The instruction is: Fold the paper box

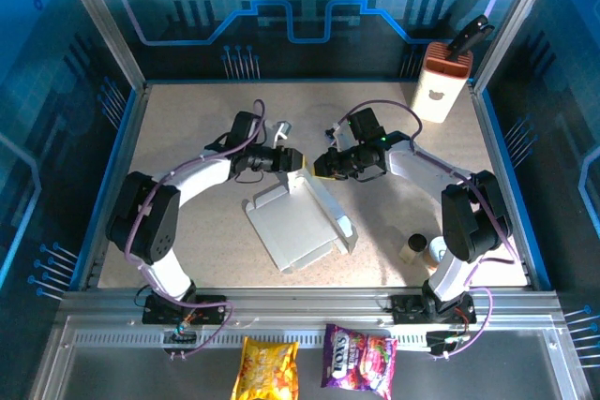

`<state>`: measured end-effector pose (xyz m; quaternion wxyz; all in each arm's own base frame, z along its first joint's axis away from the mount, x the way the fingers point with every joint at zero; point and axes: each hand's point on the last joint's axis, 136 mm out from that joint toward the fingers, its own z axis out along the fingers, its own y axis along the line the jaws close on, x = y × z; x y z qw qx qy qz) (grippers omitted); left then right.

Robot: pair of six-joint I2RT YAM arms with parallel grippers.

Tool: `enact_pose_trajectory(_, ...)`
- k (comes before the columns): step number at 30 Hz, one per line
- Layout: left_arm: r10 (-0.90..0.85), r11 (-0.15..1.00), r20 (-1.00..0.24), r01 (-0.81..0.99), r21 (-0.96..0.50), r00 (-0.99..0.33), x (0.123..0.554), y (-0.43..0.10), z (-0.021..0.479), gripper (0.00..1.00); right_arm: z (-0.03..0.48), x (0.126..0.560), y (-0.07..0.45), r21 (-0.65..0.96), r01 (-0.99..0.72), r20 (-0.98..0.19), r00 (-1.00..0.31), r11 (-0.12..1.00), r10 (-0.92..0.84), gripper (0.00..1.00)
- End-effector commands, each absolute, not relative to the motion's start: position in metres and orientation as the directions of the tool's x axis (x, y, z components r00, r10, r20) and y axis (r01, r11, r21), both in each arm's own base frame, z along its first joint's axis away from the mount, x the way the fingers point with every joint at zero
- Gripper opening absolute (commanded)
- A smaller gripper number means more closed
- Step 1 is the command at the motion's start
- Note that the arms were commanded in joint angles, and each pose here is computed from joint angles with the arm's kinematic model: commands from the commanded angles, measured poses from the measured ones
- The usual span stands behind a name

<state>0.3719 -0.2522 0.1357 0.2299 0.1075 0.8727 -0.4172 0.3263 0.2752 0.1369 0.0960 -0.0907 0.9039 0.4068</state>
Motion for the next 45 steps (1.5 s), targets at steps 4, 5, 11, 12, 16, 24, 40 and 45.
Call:
enact_pose_trajectory(4, -0.082, 0.623, -0.615, 0.441, -0.646, -0.784, 0.377, -0.229, 0.178, 0.5, 0.116, 0.322, 0.268, 0.701, -0.196, -0.195, -0.978, 0.686, -0.08, 0.21)
enact_pose_trajectory(5, -0.094, 0.634, -0.631, 0.442, -0.634, -0.77, 0.378, -0.223, 0.18, 0.5, 0.116, 0.322, 0.268, 0.701, -0.195, -0.194, -0.978, 0.686, -0.08, 0.21)
enact_pose_trajectory(11, -0.131, 0.714, -0.675, 0.403, -0.572, -0.726, 0.384, -0.186, 0.165, 0.51, 0.117, 0.322, 0.268, 0.699, -0.196, -0.196, -0.977, 0.687, -0.08, 0.21)
enact_pose_trajectory(12, -0.137, 0.729, -0.68, 0.392, -0.562, -0.72, 0.386, -0.18, 0.16, 0.51, 0.118, 0.322, 0.268, 0.699, -0.195, -0.196, -0.977, 0.688, -0.078, 0.21)
enact_pose_trajectory(16, -0.116, 0.756, -0.701, 0.395, -0.522, -0.704, 0.387, -0.172, 0.14, 0.51, 0.119, 0.322, 0.267, 0.696, -0.199, -0.199, -0.977, 0.69, -0.081, 0.21)
enact_pose_trajectory(24, -0.112, 0.729, -0.669, 0.397, -0.557, -0.734, 0.384, -0.181, 0.107, 0.5, 0.118, 0.322, 0.266, 0.693, -0.196, -0.197, -0.977, 0.693, -0.08, 0.21)
enact_pose_trajectory(40, -0.039, 0.58, -0.776, 0.618, -0.53, -0.629, 0.364, -0.226, 0.09, 0.51, 0.118, 0.323, 0.27, 0.702, -0.2, -0.191, -0.978, 0.684, -0.089, 0.21)
enact_pose_trajectory(45, -0.03, 0.549, -0.815, 0.672, -0.497, -0.578, 0.363, -0.23, 0.091, 0.51, 0.117, 0.324, 0.27, 0.707, -0.193, -0.183, -0.979, 0.68, -0.088, 0.21)
